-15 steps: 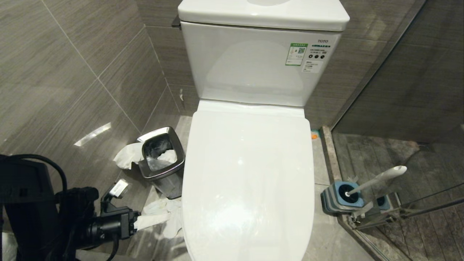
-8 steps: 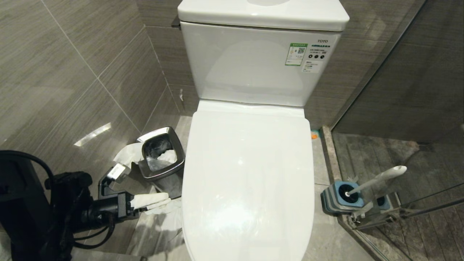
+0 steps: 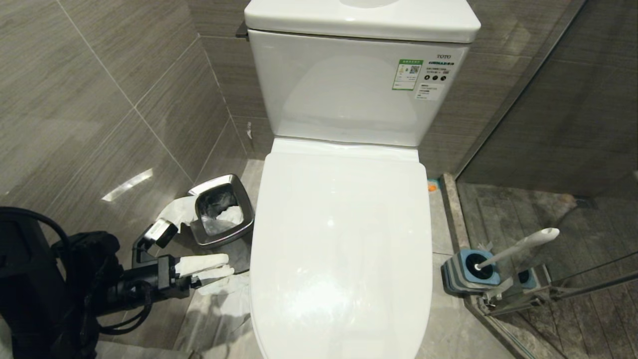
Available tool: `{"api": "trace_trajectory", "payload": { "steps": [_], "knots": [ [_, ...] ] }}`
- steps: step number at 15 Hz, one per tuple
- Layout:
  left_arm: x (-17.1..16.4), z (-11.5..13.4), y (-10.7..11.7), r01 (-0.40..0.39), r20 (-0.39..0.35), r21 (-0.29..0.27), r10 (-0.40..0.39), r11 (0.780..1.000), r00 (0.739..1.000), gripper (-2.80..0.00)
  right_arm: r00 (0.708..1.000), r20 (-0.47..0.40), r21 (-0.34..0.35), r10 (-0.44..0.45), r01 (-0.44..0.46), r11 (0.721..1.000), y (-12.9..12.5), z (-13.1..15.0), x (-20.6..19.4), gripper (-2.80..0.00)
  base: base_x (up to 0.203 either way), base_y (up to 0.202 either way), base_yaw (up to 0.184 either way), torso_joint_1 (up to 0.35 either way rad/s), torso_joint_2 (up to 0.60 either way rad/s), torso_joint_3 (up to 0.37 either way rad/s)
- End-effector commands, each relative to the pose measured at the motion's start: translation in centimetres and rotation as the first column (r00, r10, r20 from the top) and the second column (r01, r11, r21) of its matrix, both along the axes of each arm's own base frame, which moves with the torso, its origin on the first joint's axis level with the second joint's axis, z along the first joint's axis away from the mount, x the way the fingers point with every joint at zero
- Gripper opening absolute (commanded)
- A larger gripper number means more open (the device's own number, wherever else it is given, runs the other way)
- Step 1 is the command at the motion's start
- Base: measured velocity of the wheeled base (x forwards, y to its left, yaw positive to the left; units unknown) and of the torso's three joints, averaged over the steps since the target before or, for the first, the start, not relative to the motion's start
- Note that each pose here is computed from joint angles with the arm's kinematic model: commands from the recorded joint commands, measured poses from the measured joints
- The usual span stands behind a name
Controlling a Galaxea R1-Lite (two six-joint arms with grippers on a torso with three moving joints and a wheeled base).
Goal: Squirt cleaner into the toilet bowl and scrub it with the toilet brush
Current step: Use the left hand to lift the toilet lid slightly
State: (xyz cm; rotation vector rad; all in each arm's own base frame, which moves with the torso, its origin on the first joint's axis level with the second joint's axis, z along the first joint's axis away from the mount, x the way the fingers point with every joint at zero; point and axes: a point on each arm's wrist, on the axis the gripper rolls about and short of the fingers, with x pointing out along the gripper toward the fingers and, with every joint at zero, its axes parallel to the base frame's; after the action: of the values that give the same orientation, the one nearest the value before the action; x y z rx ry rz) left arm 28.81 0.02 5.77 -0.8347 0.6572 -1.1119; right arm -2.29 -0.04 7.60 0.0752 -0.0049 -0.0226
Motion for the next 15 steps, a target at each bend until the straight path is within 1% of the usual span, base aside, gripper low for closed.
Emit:
{"api": "trace_trajectory", "payload": {
  "steps": [1,3,7,10,13,15],
  "knots": [
    [-0.2,-0.3,0.0,0.008,-0.012,-0.003,-0.008,1.000,1.000,0.00,1.000,0.001,0.000,0.000,0.000,1.000,0.0,0.0,0.0,-2.80,0.000,0.000,0.000,0.000,0.00,0.000],
    [-0.4,-0.3,-0.2,0.015,-0.017,-0.003,-0.015,1.000,1.000,0.00,1.000,0.001,0.000,0.000,0.000,1.000,0.0,0.0,0.0,-2.80,0.000,0.000,0.000,0.000,0.00,0.000],
    [-1.5,-1.0,-0.5,0.027,-0.052,-0.002,-0.027,1.000,0.998,0.00,1.000,0.001,0.000,0.000,0.000,1.000,0.0,0.0,0.0,-2.80,0.000,0.000,0.000,0.000,0.00,0.000],
    [-1.6,-1.5,-0.9,0.044,-0.032,0.009,-0.044,0.999,0.999,0.00,1.000,0.001,0.000,0.000,0.000,1.000,0.0,0.0,0.0,-2.80,0.000,0.000,0.000,0.000,0.00,0.000],
    [-1.7,-2.1,-1.5,0.072,0.014,0.032,-0.072,0.997,0.997,0.00,1.000,0.001,0.000,0.000,0.000,1.000,0.0,0.0,0.0,-2.80,0.000,0.000,0.000,0.000,0.00,0.000],
    [-1.8,-2.5,-2.1,0.089,0.025,0.041,-0.090,0.995,0.996,0.00,1.000,0.000,0.000,0.000,0.000,1.000,0.0,0.0,0.0,-2.80,0.000,0.000,0.000,0.000,0.00,0.000]
  ]
}}
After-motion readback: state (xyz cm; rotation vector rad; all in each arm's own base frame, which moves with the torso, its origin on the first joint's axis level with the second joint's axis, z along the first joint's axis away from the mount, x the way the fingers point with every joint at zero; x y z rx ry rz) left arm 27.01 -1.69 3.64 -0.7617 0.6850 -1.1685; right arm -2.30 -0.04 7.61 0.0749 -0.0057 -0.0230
